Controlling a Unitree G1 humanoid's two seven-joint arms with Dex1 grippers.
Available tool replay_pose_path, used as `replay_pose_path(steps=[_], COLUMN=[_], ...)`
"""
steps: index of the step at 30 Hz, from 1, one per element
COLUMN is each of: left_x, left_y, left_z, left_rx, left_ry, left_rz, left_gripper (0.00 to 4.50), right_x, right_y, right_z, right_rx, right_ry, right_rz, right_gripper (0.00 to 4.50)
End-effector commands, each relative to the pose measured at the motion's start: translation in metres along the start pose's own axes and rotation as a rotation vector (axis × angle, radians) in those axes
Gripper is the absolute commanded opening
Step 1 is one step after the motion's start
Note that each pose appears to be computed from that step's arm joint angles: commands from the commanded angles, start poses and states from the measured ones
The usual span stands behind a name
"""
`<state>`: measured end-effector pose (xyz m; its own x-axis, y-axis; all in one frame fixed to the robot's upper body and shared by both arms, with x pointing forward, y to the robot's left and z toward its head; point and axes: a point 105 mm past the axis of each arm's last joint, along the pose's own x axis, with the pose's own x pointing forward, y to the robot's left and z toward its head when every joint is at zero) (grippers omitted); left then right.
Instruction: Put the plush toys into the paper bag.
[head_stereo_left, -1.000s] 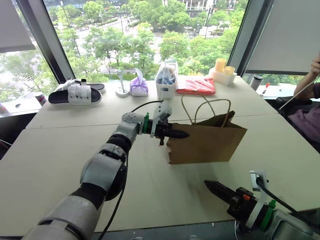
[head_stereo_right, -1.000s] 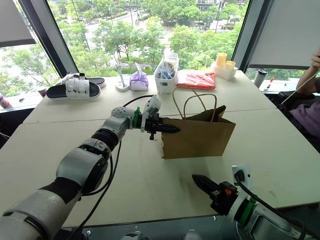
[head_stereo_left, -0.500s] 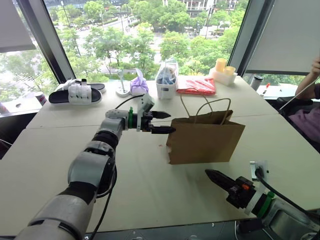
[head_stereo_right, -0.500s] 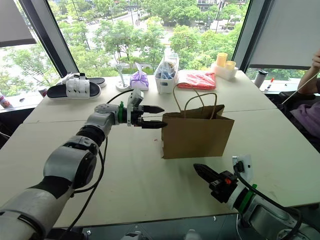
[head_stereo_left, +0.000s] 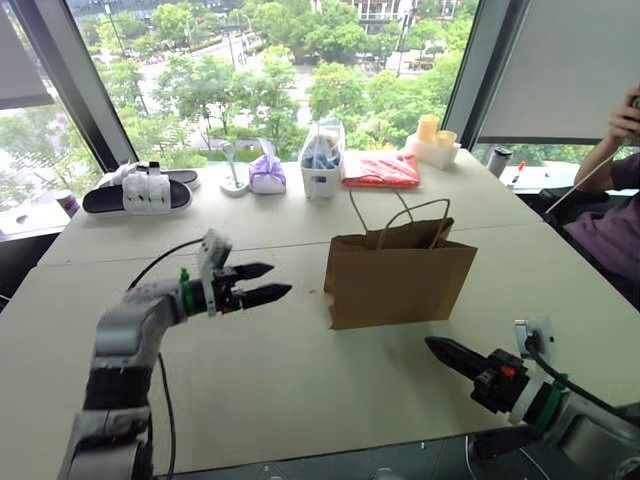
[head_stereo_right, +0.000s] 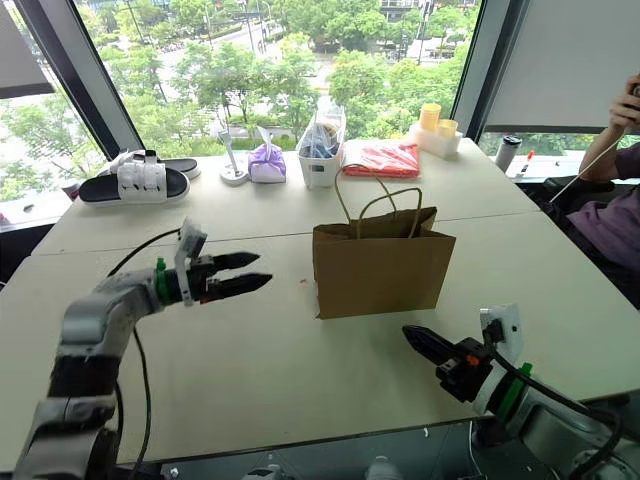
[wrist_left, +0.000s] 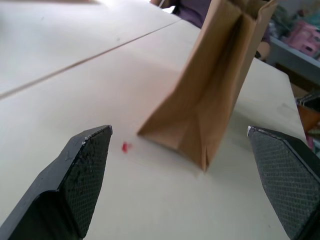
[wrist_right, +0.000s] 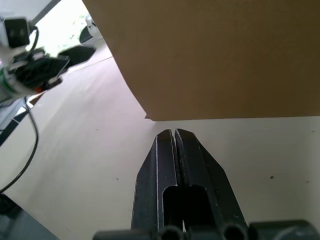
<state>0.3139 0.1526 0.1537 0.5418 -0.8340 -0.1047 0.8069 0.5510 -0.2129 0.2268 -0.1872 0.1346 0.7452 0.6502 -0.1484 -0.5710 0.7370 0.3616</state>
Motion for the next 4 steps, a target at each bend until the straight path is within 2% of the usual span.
replay_pose_path(steps=[1,4], left_x=[-0.014,-0.018], left_y=[-0.023,-0.036], left_z=[0.017,0.009], left_rx=[0.047,0.043], left_ry=[-0.064,-0.066], left_rz=[0.045,0.081], left_gripper=[4.45,4.45], right_x=[-0.006,-0.008], right_y=[-0.002,-0.009], right_z=[0.006,0.005], right_rx=[-0.028,-0.031], right_ry=[0.02,0.049], right_rz=[0.031,0.035], right_gripper=[0.0,0.0])
